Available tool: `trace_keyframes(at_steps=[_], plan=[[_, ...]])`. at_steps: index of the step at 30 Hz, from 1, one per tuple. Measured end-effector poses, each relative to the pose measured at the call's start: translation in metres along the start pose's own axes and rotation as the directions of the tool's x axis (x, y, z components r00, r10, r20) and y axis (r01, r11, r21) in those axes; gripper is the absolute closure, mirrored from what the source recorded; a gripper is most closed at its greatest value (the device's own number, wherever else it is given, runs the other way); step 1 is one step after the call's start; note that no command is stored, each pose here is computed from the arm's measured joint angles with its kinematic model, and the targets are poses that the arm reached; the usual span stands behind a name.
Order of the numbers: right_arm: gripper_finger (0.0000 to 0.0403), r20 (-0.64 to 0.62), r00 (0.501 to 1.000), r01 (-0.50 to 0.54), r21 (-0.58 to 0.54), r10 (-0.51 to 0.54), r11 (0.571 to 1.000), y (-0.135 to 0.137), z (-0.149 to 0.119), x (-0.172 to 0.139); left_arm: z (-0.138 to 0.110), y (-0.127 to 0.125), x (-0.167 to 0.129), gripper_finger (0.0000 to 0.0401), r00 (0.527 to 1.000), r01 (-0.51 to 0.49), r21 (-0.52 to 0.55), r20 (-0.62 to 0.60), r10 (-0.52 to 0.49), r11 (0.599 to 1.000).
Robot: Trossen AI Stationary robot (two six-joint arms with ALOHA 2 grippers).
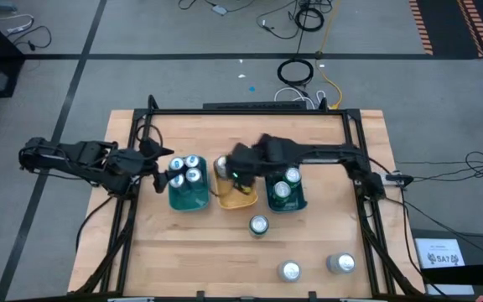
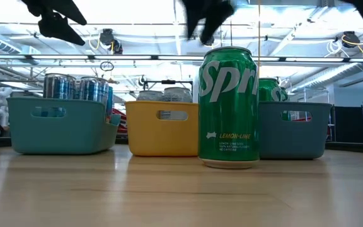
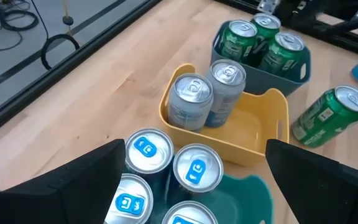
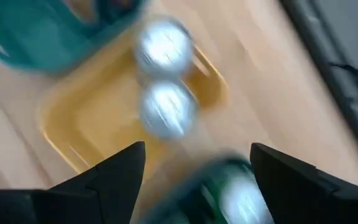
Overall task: Sort soda cans
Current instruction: Put the green soda can into the blue bin
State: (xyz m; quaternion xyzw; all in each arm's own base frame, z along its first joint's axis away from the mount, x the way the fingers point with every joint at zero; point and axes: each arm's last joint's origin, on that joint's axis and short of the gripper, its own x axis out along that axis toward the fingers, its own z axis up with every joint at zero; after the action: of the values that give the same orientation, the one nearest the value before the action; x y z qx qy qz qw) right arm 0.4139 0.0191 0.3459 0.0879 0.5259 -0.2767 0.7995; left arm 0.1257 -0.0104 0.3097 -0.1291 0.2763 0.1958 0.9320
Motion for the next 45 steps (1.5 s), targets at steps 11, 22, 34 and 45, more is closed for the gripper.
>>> trace_keyframes(at_steps=[11,22,34,45], plan=[[0.0122,0.003,0.998,0.062,0.161,-0.063,0.985,0.003,-0.118,-0.065,-0.001,-0.007,0.014,0.0005,0.998,-0.031,0.005,-0.058,0.031,1.000],[0.0122,-0.034,0.996,-0.054,0.508,0.083,0.860,-0.027,-0.263,-0.083,-0.011,-0.043,0.047,0.0005,0.979,-0.081,-0.063,-0.195,0.067,0.995],[0.0121,0.009,1.000,-0.014,0.315,0.012,0.949,-0.034,-0.288,-0.058,-0.008,-0.072,0.059,0.0005,0.970,-0.076,-0.048,-0.234,0.063,0.996],[0.0084,-0.086,0.996,0.031,0.321,-0.003,0.947,-0.038,-0.279,-0.049,-0.004,-0.073,0.057,0.0005,0.973,-0.068,-0.054,-0.225,0.055,0.996]])
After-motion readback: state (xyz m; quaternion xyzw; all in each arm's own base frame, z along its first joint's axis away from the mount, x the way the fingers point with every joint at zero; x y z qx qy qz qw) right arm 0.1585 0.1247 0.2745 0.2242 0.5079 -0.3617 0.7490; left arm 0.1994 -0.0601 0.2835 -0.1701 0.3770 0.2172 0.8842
